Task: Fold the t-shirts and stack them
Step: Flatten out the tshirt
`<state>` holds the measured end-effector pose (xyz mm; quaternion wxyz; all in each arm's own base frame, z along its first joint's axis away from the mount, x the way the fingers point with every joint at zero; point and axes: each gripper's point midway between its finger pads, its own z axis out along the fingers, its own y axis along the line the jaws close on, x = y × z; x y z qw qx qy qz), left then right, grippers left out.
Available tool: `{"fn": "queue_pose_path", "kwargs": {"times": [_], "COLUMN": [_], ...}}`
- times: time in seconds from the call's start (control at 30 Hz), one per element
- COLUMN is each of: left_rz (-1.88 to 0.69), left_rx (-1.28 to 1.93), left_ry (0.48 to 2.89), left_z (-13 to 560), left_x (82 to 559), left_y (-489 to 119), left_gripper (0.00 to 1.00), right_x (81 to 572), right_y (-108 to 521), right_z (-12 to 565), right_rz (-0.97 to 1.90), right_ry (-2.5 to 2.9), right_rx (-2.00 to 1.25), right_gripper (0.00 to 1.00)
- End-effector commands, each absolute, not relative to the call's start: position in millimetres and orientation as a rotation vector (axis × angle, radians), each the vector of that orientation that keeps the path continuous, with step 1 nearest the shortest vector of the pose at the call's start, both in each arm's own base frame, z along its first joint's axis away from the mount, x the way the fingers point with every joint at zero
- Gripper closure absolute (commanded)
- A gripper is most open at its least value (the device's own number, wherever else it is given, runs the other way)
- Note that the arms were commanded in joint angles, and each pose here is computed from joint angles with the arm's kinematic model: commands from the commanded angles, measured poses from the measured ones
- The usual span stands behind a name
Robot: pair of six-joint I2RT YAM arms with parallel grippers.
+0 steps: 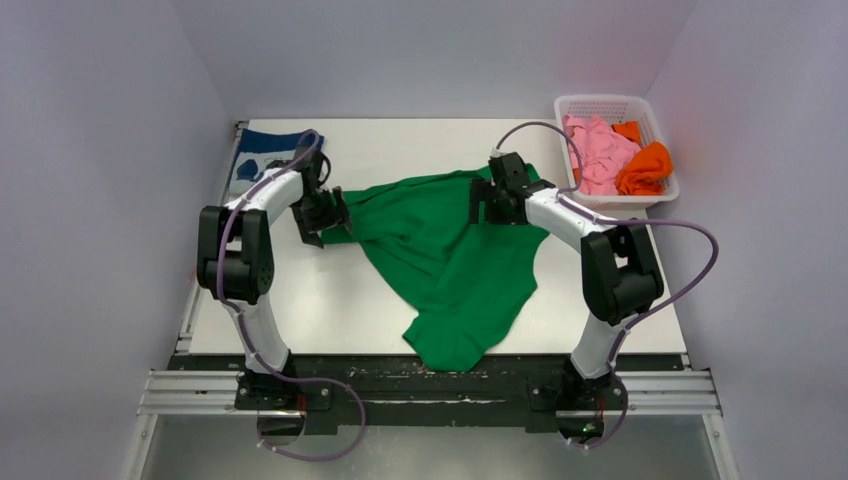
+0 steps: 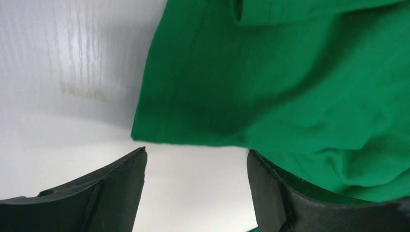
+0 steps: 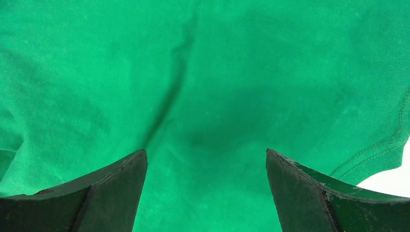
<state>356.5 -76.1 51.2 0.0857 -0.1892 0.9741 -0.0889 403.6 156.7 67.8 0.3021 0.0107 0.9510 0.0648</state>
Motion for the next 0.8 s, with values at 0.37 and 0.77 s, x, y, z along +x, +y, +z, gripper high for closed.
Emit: {"fn": "queue_pose_path", "kwargs": {"times": [0.37, 0.77], "left_rz": [-0.31, -0.449], "left_rx": [-0.635, -0.552], "left_ry": [2.825, 2.703], "left_z": [53, 83], "left_x": [410, 430], "left_y": [-78, -91], "left_gripper": [0.74, 1.0], "right_x": [401, 399], "right_y": [143, 130], "right_z": [66, 60], "right_rz": [0.111, 0.029], "right_ry": [2.509, 2.517], "right_rx": [0.121, 0.12], "right_gripper": [0.12, 0.12]}}
